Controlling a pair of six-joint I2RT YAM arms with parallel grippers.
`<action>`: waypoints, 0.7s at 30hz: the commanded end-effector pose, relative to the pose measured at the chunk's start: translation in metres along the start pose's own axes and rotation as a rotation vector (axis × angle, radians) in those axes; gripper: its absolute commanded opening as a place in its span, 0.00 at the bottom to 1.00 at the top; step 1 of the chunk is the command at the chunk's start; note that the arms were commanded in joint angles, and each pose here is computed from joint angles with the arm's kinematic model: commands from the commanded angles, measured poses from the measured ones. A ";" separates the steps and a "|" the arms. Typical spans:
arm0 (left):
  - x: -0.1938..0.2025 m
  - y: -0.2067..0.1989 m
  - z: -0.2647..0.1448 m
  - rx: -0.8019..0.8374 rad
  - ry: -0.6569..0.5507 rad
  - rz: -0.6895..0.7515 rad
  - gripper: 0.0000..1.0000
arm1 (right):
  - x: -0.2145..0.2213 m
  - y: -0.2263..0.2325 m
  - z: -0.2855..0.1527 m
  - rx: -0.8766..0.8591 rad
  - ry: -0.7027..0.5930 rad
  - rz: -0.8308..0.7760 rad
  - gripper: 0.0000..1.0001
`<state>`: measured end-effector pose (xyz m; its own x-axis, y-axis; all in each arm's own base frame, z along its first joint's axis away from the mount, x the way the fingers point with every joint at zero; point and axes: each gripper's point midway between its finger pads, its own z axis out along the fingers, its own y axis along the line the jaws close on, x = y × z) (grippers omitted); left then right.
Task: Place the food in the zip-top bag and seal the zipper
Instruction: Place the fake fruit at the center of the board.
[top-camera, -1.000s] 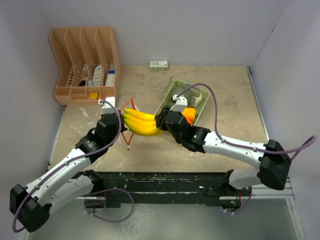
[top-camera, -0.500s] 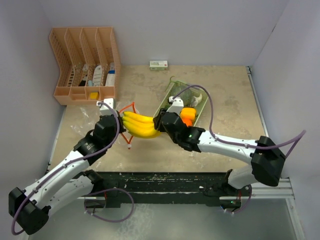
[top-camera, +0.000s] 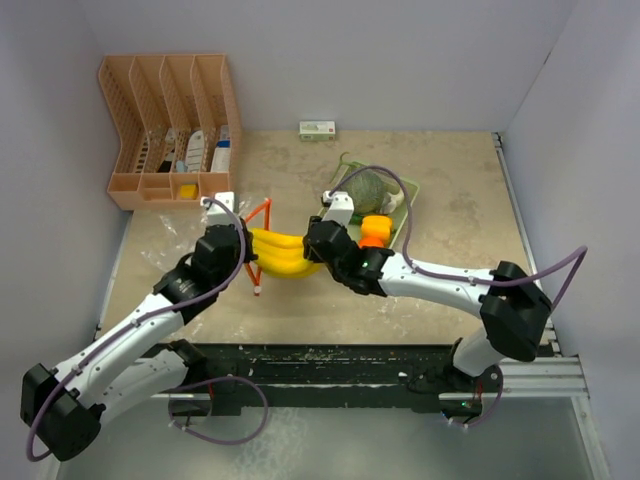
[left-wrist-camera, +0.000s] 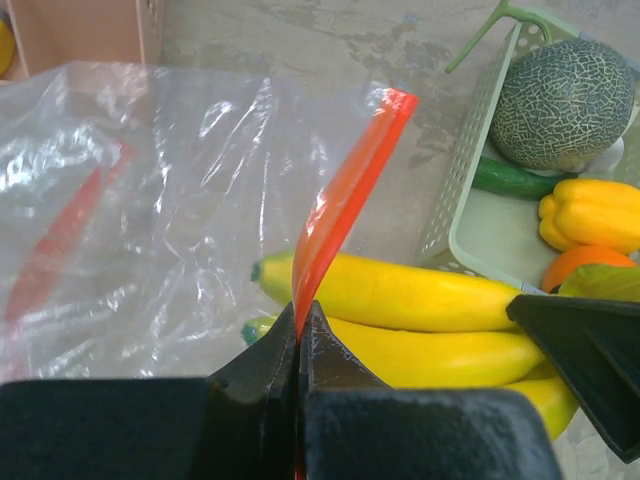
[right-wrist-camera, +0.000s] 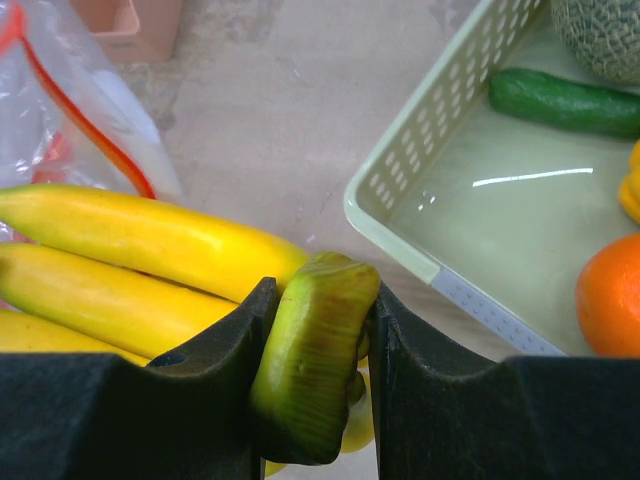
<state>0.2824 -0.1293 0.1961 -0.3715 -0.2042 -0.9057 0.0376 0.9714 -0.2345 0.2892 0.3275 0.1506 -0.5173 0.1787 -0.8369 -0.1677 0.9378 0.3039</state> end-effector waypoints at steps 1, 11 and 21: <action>-0.018 -0.022 0.005 0.082 -0.040 -0.058 0.00 | -0.057 0.029 -0.005 -0.024 -0.128 0.049 0.00; 0.011 0.005 0.013 -0.030 0.005 0.015 0.00 | -0.054 0.023 -0.016 0.016 -0.028 -0.075 0.00; 0.014 0.017 0.010 -0.073 -0.010 0.023 0.00 | -0.066 -0.021 -0.050 0.132 -0.002 -0.250 0.00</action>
<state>0.2859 -0.1247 0.1709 -0.3978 -0.1719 -0.9012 0.0018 0.9821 -0.1881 0.2855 0.3008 0.1863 -0.5261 -0.0449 -0.8493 -0.2003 0.9771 0.0724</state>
